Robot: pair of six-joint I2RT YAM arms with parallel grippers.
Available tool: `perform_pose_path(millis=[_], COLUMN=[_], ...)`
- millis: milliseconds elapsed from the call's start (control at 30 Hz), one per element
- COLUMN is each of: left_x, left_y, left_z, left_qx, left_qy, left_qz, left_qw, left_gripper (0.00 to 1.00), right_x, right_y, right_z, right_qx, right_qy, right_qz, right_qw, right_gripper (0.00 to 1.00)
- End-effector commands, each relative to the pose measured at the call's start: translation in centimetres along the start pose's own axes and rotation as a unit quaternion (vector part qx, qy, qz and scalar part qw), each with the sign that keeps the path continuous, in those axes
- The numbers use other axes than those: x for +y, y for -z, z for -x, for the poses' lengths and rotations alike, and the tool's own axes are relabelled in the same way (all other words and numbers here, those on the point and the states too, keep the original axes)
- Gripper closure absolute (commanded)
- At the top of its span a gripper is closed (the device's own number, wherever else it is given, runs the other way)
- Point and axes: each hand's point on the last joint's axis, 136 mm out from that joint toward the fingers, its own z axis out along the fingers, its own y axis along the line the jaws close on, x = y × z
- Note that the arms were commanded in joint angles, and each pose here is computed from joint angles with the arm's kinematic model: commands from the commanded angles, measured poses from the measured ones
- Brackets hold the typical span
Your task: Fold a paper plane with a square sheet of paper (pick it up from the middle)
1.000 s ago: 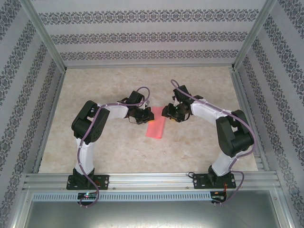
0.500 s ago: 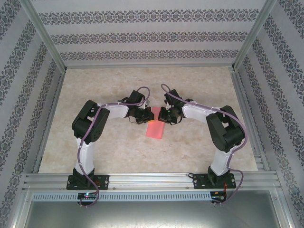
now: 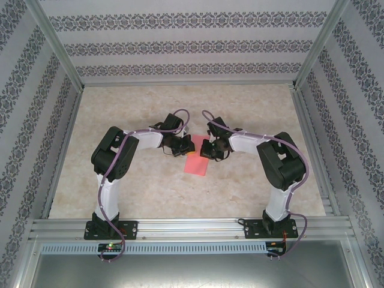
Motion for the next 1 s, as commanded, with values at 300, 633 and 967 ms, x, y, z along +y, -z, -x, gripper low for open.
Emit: perform_pose_path(millis=[300, 633, 967], left_x=[15.8, 15.0, 15.0], left_y=[-1.0, -1.2, -1.1], left_z=[-8.3, -8.0, -7.9], left_qx=[0.088, 0.089, 0.092], left_qy=[0.116, 0.108, 0.101], left_qz=[0.253, 0.238, 0.245], left_qw=[0.956, 0.961, 0.96], left_gripper=[1.0, 1.0, 1.0], right_x=[-6.8, 1.3, 1.4], right_y=[2.3, 4.1, -0.5], right_z=[-2.6, 1.2, 1.8], right_qx=[-0.007, -0.052, -0.015], right_qy=[-0.029, 0.023, 0.022], right_qz=[-0.018, 0.101, 0.124], right_qw=[0.999, 0.993, 0.992], right_gripper=[1.0, 1.0, 1.0])
